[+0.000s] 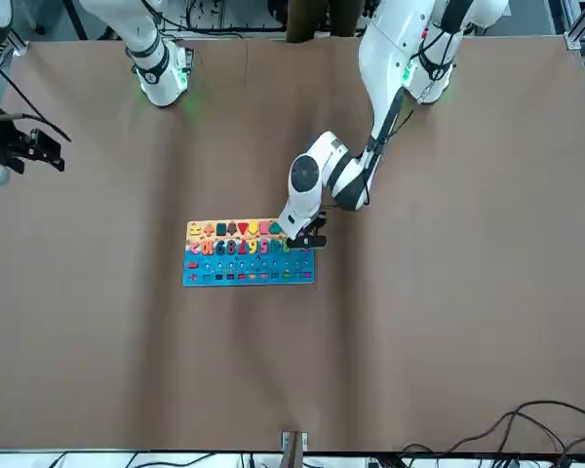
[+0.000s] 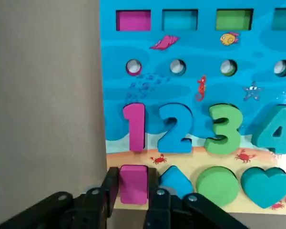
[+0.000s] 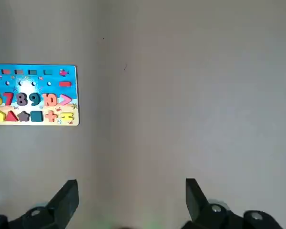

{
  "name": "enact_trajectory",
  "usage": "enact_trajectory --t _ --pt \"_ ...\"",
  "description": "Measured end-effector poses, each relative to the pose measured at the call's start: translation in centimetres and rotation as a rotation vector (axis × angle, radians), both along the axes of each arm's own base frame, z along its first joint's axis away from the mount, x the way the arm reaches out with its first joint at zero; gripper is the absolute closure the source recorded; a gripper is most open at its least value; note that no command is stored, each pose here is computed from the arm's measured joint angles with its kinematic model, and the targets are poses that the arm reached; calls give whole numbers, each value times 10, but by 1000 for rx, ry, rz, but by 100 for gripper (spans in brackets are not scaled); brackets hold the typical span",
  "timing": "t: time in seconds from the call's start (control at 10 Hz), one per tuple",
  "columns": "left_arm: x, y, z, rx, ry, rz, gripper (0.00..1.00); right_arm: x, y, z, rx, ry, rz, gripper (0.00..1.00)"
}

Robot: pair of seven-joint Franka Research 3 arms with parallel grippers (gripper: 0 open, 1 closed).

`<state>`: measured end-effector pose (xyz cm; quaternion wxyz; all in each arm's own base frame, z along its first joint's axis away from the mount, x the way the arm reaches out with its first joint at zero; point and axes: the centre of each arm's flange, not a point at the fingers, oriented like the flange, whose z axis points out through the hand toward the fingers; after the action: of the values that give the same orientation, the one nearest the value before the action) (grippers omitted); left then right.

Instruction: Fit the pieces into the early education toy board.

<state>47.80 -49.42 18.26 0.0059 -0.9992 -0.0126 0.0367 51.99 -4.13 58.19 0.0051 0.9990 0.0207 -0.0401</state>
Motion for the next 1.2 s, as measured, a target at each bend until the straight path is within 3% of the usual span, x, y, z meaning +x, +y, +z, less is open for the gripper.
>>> enact_trajectory --t 1.2 --pt "1 -1 4 -3 -3 0 67 0 0 0 0 0 0 1"
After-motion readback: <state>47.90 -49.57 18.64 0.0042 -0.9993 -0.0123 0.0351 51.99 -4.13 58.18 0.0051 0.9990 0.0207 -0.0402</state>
